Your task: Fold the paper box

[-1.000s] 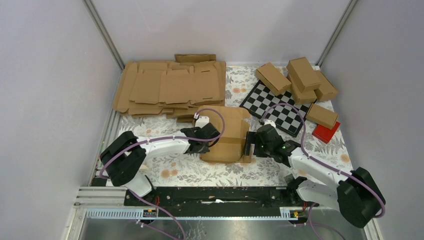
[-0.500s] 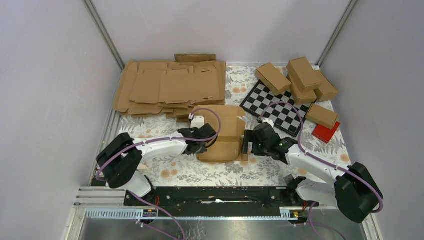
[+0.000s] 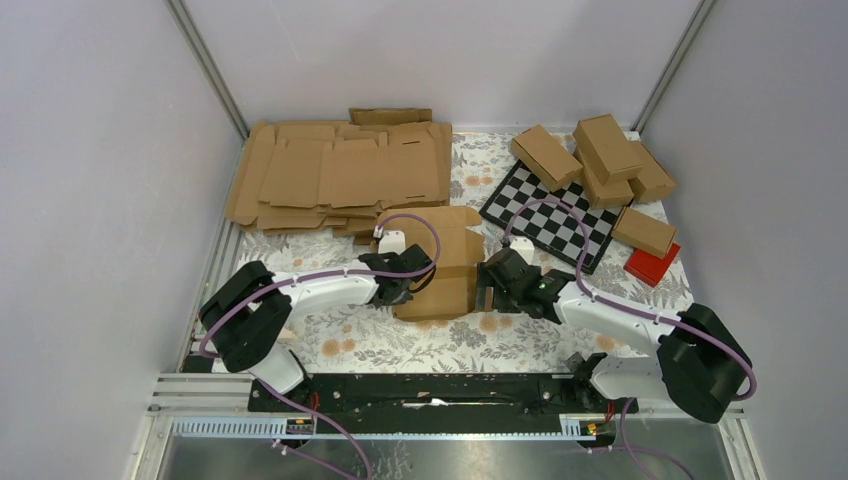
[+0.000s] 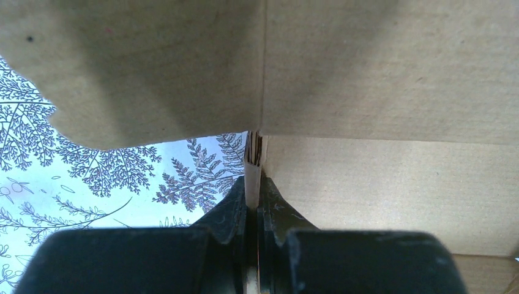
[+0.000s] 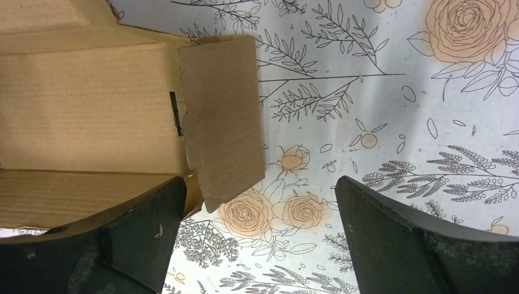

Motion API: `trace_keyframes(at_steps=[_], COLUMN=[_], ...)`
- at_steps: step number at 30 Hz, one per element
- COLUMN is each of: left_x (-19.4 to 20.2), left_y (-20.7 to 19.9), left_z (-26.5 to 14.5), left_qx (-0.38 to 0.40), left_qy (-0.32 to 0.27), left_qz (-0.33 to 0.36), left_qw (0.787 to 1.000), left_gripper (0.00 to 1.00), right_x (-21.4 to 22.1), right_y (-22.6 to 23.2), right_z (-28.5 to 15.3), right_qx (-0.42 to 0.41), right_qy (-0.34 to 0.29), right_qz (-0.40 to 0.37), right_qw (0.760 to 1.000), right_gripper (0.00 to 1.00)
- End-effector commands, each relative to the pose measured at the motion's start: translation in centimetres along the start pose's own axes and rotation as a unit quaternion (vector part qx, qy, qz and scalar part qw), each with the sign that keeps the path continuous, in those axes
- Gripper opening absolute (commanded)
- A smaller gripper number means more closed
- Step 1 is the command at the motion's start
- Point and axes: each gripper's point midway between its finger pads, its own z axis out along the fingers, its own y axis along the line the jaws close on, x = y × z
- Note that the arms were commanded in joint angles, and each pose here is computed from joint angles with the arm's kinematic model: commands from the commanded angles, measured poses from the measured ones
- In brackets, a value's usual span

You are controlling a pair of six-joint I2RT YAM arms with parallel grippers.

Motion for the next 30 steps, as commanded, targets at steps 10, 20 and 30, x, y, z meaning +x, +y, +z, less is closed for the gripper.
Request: trace_keyframes(at_steps=[10,20,30], left_x=[-0.8,-0.8,-0.3], left_y=[-1.8,-2.5,-2.5], left_z=[-0.6,-1.1,-1.2], left_qx=[0.034,0.063,0.071], left_qy=[0.002,0.005,0.012], left_qz=[-0.021,-0.016,-0.014], left_qw=[0.999,0.998,0.997], left_gripper=[0.00,0.00,0.00], right_x=[-3.9,-4.7,-5.0], right_y=[-3.5,-1.7,0.4], right_z=[-1.1,-0.4,1.5], right_qx=[0.122,0.018,-0.046], right_qy=[-0.060,-0.038,0.016], right_qz=[-0.023,-0.027,0.010], right_qw=[0.990,0.999,0.999], right_gripper=[0.83,0.51,0.39])
